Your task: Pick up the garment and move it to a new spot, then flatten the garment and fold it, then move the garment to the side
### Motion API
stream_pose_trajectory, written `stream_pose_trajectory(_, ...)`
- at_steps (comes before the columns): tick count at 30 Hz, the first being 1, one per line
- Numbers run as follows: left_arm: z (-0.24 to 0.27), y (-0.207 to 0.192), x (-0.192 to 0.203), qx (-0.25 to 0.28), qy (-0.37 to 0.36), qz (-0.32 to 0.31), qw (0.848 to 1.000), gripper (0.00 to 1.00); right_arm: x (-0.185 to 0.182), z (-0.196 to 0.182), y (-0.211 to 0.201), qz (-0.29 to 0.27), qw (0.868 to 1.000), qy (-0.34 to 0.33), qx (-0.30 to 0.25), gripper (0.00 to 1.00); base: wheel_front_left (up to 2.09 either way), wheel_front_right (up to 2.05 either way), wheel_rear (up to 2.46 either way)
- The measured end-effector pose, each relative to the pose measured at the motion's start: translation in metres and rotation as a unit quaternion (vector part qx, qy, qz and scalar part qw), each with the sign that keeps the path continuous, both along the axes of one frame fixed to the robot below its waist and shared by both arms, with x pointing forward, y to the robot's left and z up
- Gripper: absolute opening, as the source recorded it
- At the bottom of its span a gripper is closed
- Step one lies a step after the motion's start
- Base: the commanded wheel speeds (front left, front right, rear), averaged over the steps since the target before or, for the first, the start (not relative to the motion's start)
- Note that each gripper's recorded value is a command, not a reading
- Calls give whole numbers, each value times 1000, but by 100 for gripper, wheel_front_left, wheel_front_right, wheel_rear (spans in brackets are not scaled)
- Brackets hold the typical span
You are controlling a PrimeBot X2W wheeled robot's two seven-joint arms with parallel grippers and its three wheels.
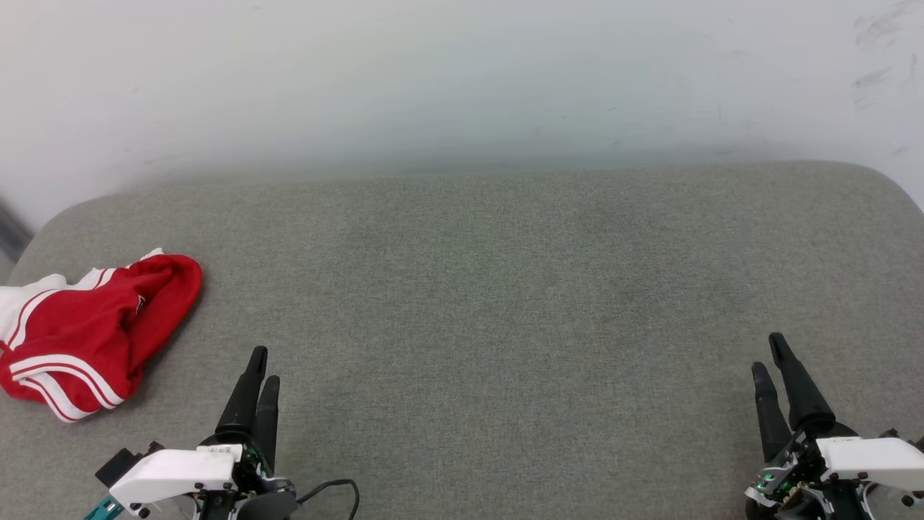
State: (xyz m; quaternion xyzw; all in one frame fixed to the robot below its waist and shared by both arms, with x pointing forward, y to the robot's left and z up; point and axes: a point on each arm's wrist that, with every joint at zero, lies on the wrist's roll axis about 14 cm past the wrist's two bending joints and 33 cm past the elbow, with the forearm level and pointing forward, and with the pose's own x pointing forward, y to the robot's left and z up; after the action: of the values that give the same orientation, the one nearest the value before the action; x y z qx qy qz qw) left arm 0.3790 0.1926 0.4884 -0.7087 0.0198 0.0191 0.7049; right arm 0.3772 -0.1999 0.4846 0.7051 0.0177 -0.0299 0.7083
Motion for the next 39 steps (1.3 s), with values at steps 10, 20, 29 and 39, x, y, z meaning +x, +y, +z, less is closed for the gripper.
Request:
stream_pose_trajectory(10, 17, -9, 3, 20, -27, -3, 999, 100, 3, 14, 5, -5, 1000, -21, -17, 100, 0, 0, 0)
stream_pose_trajectory(20, 38, -13, 5, 71, -59, -3, 996, 100, 6, 26, 9, -5, 997, -40, -58, 100, 0, 0, 0)
stream_pose_trajectory(29, 53, -19, 5, 147, -84, -8, 985, 100, 8, 37, 7, 0, 984, -55, -171, 100, 0, 0, 0)
stream_pose_trajectory(39, 60, -26, 4, 248, -102, -14, 963, 100, 9, 50, 15, 9, 944, -76, -321, 100, 0, 0, 0)
